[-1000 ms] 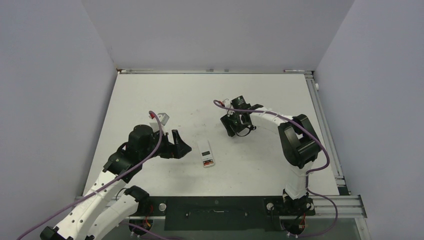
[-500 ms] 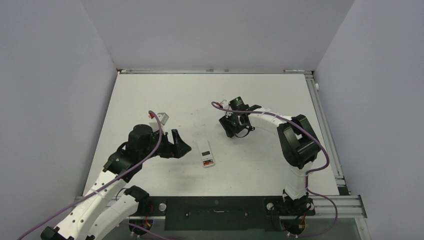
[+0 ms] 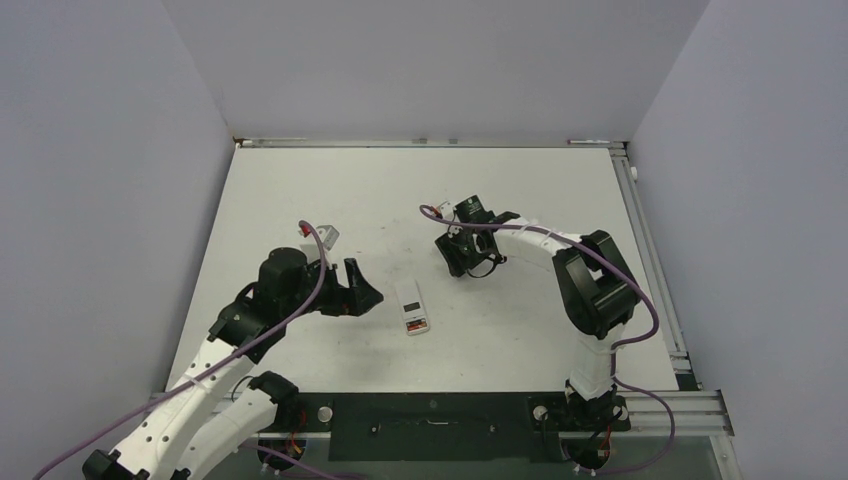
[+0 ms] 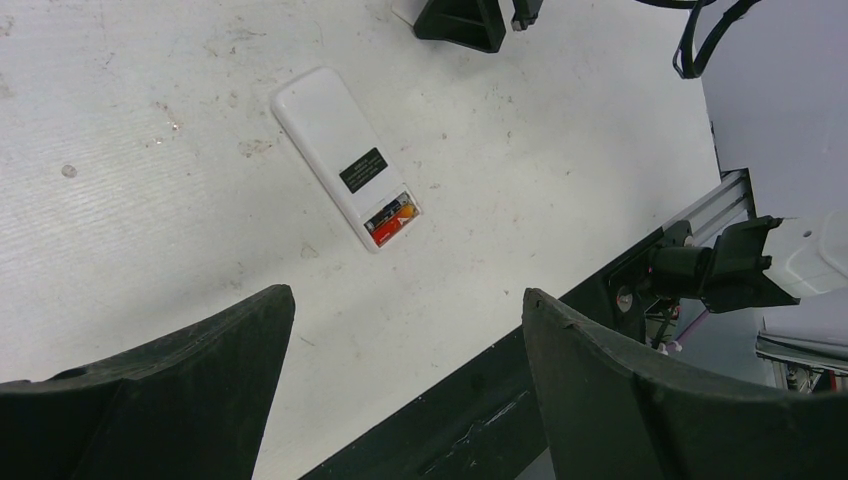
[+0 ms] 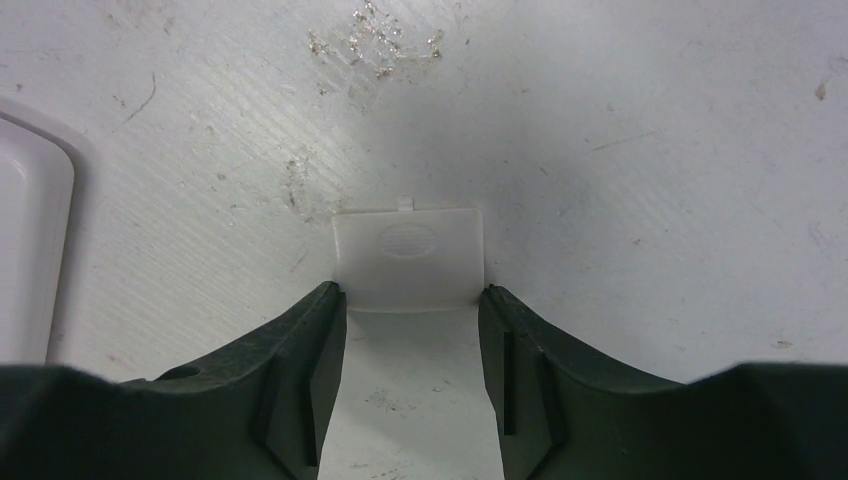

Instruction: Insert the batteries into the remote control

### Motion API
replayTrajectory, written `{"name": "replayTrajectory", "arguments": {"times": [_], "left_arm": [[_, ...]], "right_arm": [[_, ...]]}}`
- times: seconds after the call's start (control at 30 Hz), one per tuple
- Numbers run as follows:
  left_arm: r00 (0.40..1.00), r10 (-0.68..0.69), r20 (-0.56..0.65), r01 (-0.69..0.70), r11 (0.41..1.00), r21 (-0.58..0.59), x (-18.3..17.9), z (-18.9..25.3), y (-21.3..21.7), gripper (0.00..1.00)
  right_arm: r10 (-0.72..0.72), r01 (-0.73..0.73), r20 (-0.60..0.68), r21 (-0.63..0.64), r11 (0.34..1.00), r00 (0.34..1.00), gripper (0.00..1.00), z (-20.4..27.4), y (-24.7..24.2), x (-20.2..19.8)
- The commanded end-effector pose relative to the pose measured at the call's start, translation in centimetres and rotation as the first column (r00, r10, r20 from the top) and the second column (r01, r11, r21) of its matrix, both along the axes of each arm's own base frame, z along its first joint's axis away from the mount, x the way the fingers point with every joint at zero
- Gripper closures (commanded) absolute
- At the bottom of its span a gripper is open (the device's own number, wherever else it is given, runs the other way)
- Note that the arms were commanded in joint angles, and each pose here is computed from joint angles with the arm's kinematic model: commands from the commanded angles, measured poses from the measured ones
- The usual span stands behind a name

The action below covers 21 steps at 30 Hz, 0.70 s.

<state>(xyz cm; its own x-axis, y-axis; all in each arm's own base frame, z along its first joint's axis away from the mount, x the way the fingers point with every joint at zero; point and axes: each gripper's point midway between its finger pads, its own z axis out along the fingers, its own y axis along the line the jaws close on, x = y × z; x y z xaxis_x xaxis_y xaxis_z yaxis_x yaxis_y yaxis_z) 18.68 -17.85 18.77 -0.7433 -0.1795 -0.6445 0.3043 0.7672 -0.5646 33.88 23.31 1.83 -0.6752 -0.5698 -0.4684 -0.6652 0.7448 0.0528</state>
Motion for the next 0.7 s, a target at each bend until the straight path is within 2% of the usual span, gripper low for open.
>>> {"name": "replayTrajectory", "arguments": {"times": [0.0, 0.37, 0.67], "left_arm": [[1.0, 0.004, 0.017, -0.004, 1.0, -0.013, 0.5, 0.5, -0.2, 0.18], [0.998, 0.041, -0.042, -0.042, 0.999, -0.028, 1.2, -1.3, -0.6, 0.2], [0.996, 0.069, -0.059, -0.073, 0.995, -0.062, 3.2, -1.9, -1.8, 0.25]], "right_arm": [[-0.032, 0.032, 0.012, 0.028, 0.999, 0.999, 0.83, 1.3, 0.3, -0.8], [-0.08, 0.078, 0.046, 0.043, 0.996, 0.996, 0.85, 3.4, -0.1, -3.1], [-0.09, 0.084, 0.076, 0.081, 0.993, 0.993, 0.86, 5.8, 0.2, -5.7]]}}
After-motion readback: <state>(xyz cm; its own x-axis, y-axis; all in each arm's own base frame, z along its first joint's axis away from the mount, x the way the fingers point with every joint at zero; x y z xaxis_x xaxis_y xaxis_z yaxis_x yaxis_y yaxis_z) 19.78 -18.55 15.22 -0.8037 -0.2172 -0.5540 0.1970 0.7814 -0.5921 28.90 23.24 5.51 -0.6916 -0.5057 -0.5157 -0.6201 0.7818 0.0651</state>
